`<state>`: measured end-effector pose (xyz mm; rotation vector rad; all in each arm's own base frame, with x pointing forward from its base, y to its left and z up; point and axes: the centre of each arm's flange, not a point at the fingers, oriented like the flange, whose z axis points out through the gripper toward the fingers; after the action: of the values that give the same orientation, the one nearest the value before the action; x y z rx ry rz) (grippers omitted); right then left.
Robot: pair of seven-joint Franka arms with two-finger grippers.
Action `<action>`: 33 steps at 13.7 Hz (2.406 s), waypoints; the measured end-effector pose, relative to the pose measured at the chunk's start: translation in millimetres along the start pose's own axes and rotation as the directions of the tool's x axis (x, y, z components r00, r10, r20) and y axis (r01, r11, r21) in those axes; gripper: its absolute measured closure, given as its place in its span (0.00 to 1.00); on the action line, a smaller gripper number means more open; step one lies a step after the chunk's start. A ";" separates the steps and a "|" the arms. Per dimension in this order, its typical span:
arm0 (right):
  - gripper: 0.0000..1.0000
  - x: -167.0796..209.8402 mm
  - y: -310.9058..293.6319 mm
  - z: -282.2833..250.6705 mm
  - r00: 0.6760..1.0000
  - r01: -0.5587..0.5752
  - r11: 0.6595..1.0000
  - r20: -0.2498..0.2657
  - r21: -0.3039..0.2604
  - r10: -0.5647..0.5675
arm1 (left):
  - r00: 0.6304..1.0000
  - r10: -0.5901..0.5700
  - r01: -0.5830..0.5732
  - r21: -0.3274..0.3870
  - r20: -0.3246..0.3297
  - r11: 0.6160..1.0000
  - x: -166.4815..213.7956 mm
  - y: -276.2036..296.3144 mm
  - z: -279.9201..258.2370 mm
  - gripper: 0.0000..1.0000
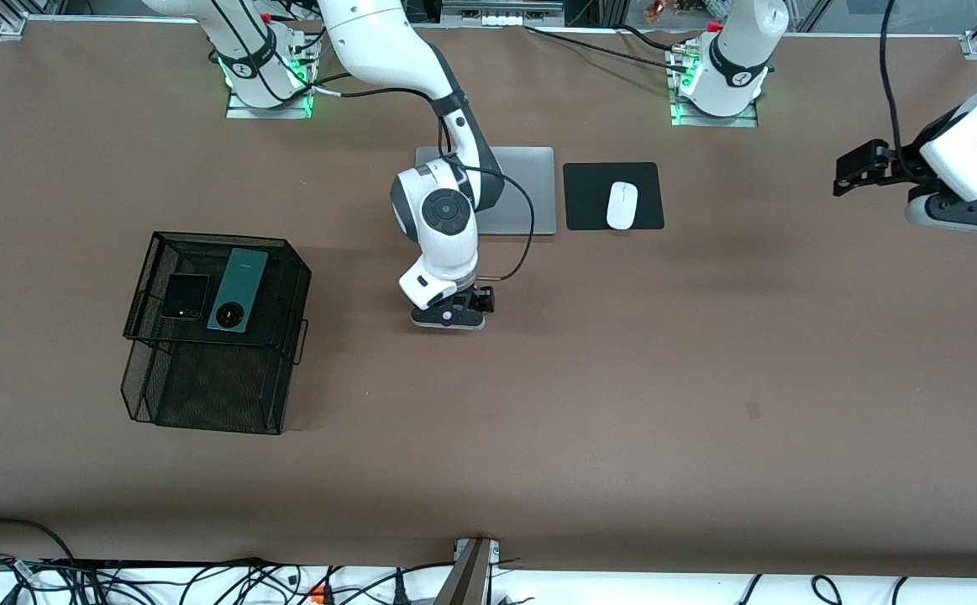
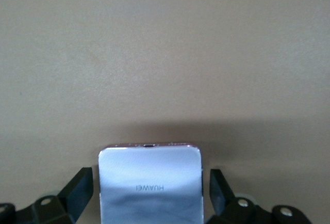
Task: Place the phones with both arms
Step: 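Carry the white phone with the right gripper and lower it into the basket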
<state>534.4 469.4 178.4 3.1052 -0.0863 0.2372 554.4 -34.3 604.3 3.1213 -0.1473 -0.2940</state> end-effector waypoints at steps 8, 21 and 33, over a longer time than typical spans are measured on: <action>0.17 2.8 0.3 -2.1 0.999 0.001 1.000 -0.037 0.014 -0.001 | 0.999 0.041 -0.041 0.000 -0.025 0.999 -9.8 -38.5 -9.2 0.00; 0.17 209.7 318.5 -222.8 0.979 -0.036 0.996 -0.202 -0.082 0.019 | 0.997 0.072 -0.072 0.003 -0.030 0.997 -10.5 -24.4 -11.9 0.00; 0.17 213.4 424.0 -67.3 0.989 0.147 0.985 -0.019 0.089 -0.146 | 0.996 0.078 -0.078 0.005 -0.033 0.997 -11.3 -20.1 -13.3 0.00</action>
<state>710.6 36.9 286.8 3.1793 0.1570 0.2622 547.7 -13.2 619.3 3.1121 -0.2691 -0.2419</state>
